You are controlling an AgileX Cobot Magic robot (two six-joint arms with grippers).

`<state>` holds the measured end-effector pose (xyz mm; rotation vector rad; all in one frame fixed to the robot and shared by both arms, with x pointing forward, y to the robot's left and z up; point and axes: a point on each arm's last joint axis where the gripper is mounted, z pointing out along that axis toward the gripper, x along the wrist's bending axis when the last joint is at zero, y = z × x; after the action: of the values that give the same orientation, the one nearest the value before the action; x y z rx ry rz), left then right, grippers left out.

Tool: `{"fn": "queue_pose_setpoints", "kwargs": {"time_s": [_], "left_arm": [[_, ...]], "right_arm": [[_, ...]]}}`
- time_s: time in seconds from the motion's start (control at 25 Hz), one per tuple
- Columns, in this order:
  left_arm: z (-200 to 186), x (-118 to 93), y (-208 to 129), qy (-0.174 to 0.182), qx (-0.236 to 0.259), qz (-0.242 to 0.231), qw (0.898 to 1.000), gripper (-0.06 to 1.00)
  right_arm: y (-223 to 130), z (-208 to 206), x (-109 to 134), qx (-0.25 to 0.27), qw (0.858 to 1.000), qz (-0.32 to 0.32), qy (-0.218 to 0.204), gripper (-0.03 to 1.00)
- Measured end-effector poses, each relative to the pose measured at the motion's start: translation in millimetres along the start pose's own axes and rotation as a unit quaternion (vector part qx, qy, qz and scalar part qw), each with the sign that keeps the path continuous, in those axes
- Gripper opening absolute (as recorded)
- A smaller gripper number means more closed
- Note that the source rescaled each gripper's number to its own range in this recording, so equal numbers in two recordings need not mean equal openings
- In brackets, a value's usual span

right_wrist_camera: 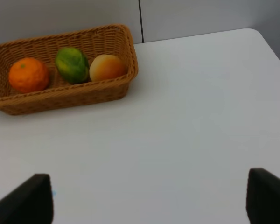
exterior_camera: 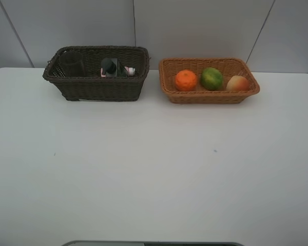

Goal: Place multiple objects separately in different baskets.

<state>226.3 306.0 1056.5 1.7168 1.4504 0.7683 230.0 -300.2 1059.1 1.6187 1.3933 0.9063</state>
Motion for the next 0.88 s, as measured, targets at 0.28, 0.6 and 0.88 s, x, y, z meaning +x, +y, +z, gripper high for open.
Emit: {"fn": "queue_pose_setpoints", "kwargs": {"time_s": [0.28, 0.6, 0.88], "left_arm": [[2.8, -3.2, 0.9, -0.018, -0.045, 0.018, 0.999, 1.00], [7.2, -3.3, 0.7, -0.018, -0.052, 0.018, 0.998, 1.00], [7.4, -3.3, 0.7, -0.015, -0.053, 0.016, 0.998, 1.00]], "right_arm": [[0.0, 0.0, 0.0, 0.000, 1.000, 0.000, 0.000, 0.80], [0.0, 0.0, 0.0, 0.000, 1.000, 0.000, 0.000, 0.80], [0.0, 0.0, 0.0, 0.000, 1.000, 0.000, 0.000, 0.80]]}}
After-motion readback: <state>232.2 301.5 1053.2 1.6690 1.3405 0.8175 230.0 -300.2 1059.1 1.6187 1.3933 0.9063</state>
